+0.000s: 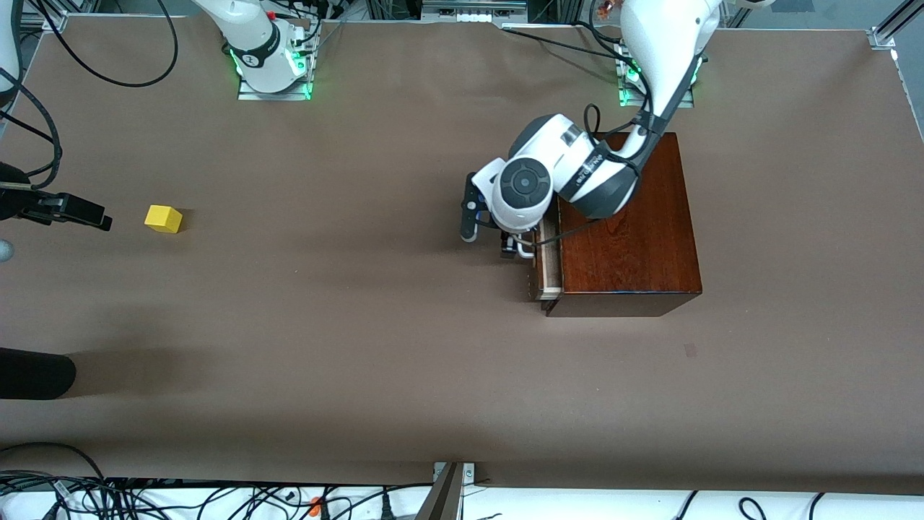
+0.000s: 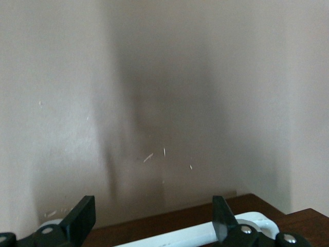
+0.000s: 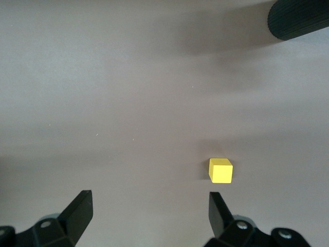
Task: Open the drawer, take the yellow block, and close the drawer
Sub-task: 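Push the drawer handle with the left gripper to close the drawer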
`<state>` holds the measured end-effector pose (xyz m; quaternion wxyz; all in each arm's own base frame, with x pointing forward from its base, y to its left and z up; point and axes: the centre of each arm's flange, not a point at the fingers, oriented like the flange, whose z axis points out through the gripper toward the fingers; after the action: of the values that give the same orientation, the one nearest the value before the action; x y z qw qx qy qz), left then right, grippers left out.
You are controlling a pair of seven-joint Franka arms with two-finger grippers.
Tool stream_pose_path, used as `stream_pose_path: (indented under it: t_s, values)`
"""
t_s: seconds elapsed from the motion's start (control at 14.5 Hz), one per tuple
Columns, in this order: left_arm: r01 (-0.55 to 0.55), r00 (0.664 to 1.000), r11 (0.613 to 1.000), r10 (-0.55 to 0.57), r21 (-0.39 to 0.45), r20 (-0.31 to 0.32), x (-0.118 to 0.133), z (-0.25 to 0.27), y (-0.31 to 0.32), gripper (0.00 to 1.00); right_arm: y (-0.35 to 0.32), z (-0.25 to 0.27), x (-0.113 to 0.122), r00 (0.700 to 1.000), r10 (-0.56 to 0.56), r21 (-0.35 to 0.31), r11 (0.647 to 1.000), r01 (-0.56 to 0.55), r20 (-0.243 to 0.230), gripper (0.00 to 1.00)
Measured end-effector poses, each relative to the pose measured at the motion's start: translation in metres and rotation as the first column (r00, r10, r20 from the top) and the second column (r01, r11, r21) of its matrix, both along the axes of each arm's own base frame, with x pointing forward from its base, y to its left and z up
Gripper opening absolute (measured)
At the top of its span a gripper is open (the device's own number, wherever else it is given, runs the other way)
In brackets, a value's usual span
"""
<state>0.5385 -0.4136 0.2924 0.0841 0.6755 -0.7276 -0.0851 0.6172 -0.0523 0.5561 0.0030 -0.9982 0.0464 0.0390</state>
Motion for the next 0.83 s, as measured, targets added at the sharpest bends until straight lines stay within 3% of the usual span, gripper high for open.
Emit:
stream_pose_path:
  t_s: [0.83]
  values:
    - [-0.043,0.999,0.999,0.043,0.02,-0.005,0.02,0.01,0.032,1.0,0.002,0.001,0.0,1.0,0.004,0.001,1.0,-0.004,0.004,1.0]
